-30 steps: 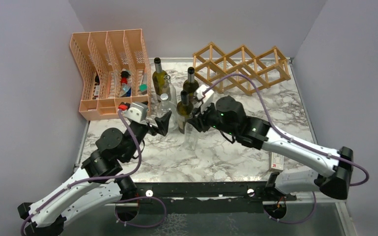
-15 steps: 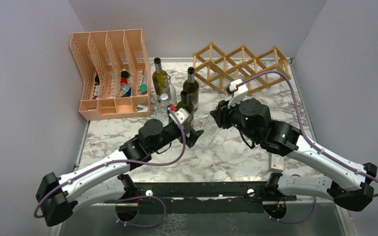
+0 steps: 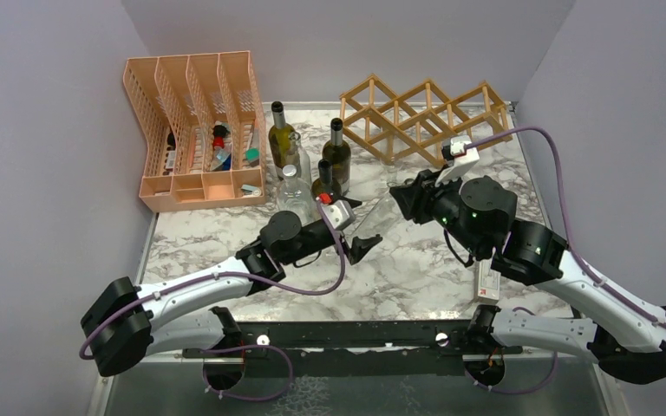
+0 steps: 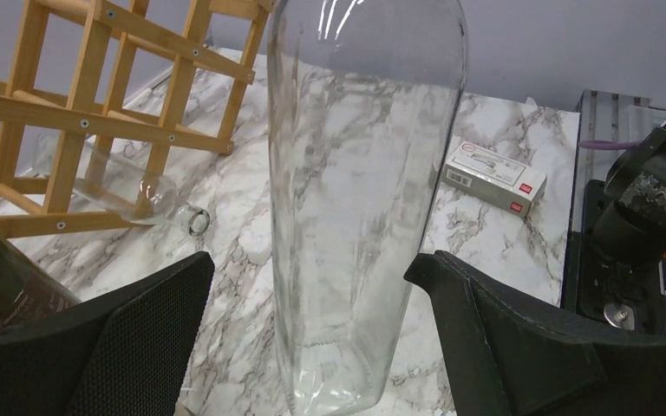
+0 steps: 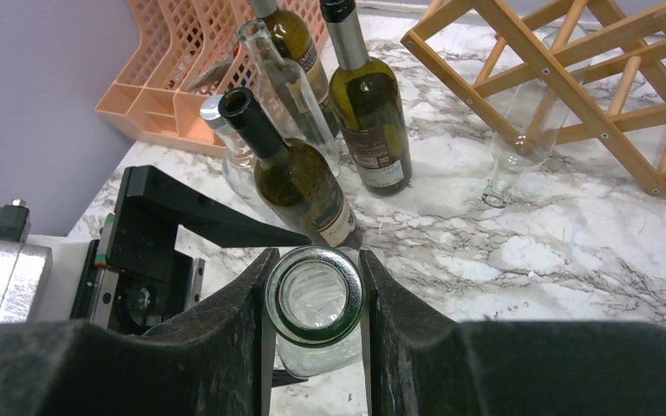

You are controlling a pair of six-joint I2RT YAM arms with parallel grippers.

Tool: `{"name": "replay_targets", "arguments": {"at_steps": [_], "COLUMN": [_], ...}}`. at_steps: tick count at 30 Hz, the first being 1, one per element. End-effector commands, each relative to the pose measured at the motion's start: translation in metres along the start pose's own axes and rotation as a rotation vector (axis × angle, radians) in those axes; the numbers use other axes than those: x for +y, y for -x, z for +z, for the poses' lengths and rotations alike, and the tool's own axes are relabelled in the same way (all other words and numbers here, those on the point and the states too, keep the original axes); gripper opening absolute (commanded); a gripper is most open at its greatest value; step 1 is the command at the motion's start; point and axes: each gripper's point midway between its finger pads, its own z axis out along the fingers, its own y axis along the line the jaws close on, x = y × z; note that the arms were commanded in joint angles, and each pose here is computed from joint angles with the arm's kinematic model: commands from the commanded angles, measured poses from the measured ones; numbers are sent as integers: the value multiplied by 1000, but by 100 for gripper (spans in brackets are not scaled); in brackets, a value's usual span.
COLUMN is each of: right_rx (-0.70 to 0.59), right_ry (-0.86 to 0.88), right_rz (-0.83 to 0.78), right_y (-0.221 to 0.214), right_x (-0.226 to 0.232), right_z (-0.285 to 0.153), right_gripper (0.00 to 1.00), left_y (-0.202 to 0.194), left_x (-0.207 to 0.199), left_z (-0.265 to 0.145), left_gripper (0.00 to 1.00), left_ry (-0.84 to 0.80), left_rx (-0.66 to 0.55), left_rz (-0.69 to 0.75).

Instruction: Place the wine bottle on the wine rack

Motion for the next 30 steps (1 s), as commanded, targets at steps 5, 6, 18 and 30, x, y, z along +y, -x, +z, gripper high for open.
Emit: {"name": "replay_targets", "arguments": {"at_steps": [5, 6, 18, 30], "right_rx": [-137, -138, -101, 148], "right_ry": [11, 10, -33, 22], "right_rz": [161, 167, 202, 89], "right_y": [40, 41, 30, -9], "right_x": [5, 5, -4, -15], "right_z": [-11, -12, -16, -62], "right_gripper": [6, 6, 7, 76], "left_y": [-5, -7, -13, 22], "left_x": [-6, -7, 8, 15], "left_z": [12, 12, 25, 32], "left_gripper": [98, 98, 76, 0], "left_ry": [-30, -31, 46, 15], "left_rx": [-15, -9, 15, -65], "left_rz": [47, 48, 73, 421]}}
